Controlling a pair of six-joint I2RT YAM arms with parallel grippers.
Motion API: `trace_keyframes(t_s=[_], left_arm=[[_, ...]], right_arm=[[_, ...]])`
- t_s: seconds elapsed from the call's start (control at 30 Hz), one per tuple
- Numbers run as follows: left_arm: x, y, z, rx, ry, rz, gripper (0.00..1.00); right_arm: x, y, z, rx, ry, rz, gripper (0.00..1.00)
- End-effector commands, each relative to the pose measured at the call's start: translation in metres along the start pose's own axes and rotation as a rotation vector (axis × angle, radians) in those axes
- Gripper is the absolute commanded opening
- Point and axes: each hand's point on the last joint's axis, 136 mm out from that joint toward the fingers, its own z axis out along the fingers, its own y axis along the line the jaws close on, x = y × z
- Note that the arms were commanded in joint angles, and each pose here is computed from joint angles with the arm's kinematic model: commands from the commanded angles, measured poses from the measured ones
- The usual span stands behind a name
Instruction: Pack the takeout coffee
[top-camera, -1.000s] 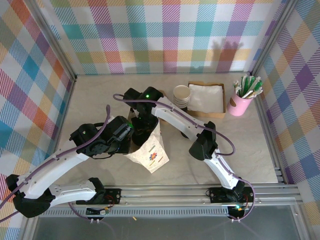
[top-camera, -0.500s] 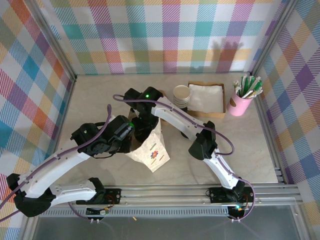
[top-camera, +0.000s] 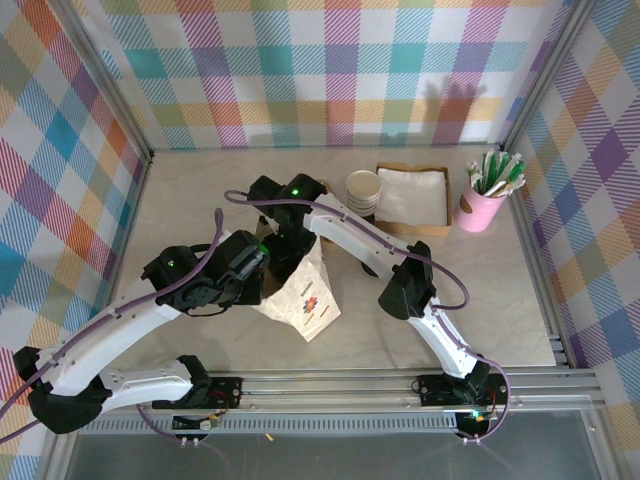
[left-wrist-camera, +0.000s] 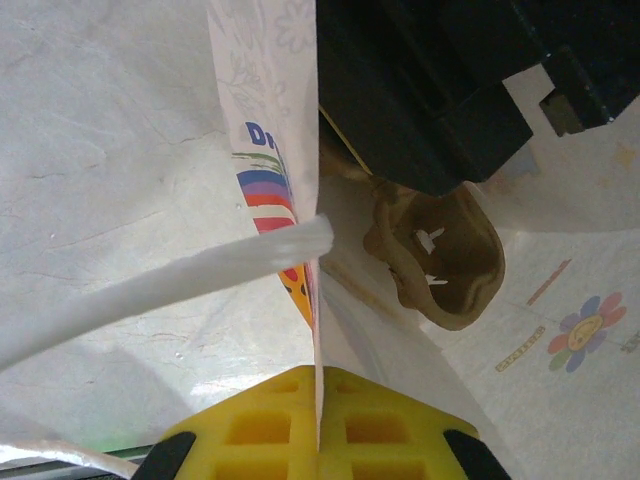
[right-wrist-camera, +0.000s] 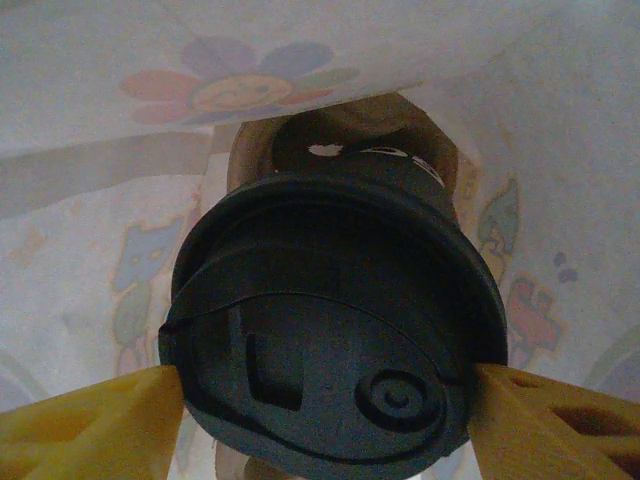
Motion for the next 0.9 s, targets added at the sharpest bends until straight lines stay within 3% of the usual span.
trace_keyframes(t_s=[0.0, 0.57, 0.7, 0.87], left_arm=[[0.024, 0.015, -0.004, -0.044, 0.108, 0.046, 0.0], [0.023, 0.021, -0.007, -0.056, 0.092, 0.045, 0.01], [0.02, 0.025, -0.013, -0.063, 0.064, 0.032, 0.28], [0.014, 0.031, -0.026, -0.046, 0.009, 0.003, 0.4]], right_arm=[[-0.008, -0.025, 0.019, 0.093, 0.002, 0.01, 0.75], [-0.029, 0.003, -0.013, -0.009, -0.145, -0.033, 0.75], [-0.028, 0.009, -0.017, -0.025, -0.152, -0.045, 0.75], [-0.025, 0.018, -0.024, -0.06, -0.156, -0.049, 0.75]])
